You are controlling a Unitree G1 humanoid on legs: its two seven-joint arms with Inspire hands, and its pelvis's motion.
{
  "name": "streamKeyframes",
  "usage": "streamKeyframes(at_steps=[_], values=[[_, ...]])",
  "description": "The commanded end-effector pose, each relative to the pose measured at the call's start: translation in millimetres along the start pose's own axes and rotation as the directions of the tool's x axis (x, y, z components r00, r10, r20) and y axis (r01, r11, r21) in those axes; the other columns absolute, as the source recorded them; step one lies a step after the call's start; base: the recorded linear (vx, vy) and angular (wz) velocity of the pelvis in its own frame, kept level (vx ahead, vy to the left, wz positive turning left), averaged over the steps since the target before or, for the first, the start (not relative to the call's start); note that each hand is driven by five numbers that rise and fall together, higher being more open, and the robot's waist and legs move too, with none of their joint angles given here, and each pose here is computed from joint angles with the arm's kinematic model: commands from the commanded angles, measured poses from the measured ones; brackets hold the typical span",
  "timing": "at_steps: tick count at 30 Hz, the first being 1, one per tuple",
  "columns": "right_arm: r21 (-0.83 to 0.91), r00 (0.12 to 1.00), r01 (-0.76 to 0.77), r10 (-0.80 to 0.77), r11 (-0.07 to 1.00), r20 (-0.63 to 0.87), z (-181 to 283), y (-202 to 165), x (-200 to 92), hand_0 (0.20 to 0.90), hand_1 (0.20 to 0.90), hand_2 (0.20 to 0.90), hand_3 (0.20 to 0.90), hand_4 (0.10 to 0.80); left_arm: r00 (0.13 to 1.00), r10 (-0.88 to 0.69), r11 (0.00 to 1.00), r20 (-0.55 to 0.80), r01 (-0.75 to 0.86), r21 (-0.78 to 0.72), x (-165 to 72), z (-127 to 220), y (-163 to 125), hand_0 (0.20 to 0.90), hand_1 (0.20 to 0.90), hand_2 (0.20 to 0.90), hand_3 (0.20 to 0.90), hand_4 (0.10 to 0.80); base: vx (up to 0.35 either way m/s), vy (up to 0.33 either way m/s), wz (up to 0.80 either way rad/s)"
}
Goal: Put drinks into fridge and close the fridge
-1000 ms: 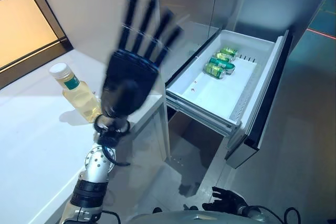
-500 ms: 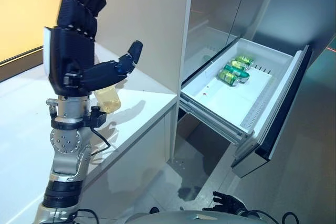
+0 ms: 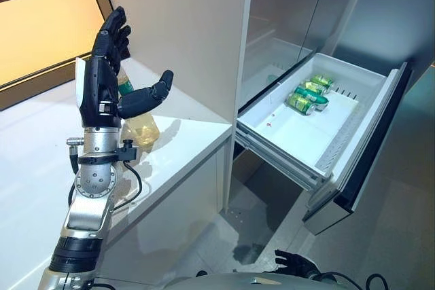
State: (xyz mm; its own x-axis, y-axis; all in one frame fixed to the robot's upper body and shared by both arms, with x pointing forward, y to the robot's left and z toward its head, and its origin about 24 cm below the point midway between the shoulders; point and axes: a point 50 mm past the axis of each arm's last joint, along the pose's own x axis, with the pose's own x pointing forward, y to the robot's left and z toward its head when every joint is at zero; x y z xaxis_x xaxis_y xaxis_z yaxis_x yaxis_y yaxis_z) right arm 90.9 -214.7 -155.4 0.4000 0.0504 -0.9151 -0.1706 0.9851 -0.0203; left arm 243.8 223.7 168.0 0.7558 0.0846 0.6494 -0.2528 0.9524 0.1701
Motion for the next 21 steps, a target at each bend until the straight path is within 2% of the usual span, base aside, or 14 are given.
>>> streamKeyframes(at_steps=[1,7,11,13,16,21], values=[[-0.053,0.994,-0.073,0.076,0.996,0.072,19.3,18.3,6.3,0.9,0.9,0.9,0.9,0.8,0.988,0.044,0.998,0.145,-0.05,0.036,18.6,16.9,8.8,0.9,0.9,0.9,0.9,0.8,0.0,0.0,0.0],[-0.071,0.995,-0.077,0.082,0.994,0.063,12.4,16.5,4.9,0.9,0.9,0.9,0.9,0.8,0.984,0.037,0.999,0.172,-0.037,-0.002,18.3,20.2,6.9,0.9,0.9,0.9,0.9,0.8,0.0,0.0,0.0],[-0.078,0.995,-0.077,0.082,0.994,0.058,12.3,16.7,4.7,0.9,0.9,0.9,0.9,0.8,0.97,0.036,0.999,0.241,-0.033,-0.018,17.8,29.5,4.5,0.9,0.9,0.9,0.9,0.8,0.0,0.0,0.0],[-0.081,0.995,-0.078,0.083,0.994,0.055,11.7,17.5,4.6,0.9,0.9,0.9,0.9,0.8,0.951,0.026,0.999,0.309,-0.017,-0.034,17.0,38.2,3.8,0.9,0.9,0.9,0.9,0.8,0.0,0.0,0.0],[-0.084,0.995,-0.079,0.084,0.993,0.048,9.0,19.8,4.6,0.9,0.9,0.9,0.9,0.8,0.868,0.017,0.997,0.497,0.02,-0.069,12.6,63.7,0.6,0.9,0.9,0.9,0.9,0.8,0.0,0.0,0.0],[-0.093,0.995,-0.083,0.088,0.992,0.045,8.3,24.5,5.1,0.9,0.9,0.9,0.9,0.8,0.809,0.005,0.992,0.588,0.072,-0.108,12.3,81.4,-4.8,0.9,0.9,0.9,0.9,0.8,0.0,0.0,0.0]])
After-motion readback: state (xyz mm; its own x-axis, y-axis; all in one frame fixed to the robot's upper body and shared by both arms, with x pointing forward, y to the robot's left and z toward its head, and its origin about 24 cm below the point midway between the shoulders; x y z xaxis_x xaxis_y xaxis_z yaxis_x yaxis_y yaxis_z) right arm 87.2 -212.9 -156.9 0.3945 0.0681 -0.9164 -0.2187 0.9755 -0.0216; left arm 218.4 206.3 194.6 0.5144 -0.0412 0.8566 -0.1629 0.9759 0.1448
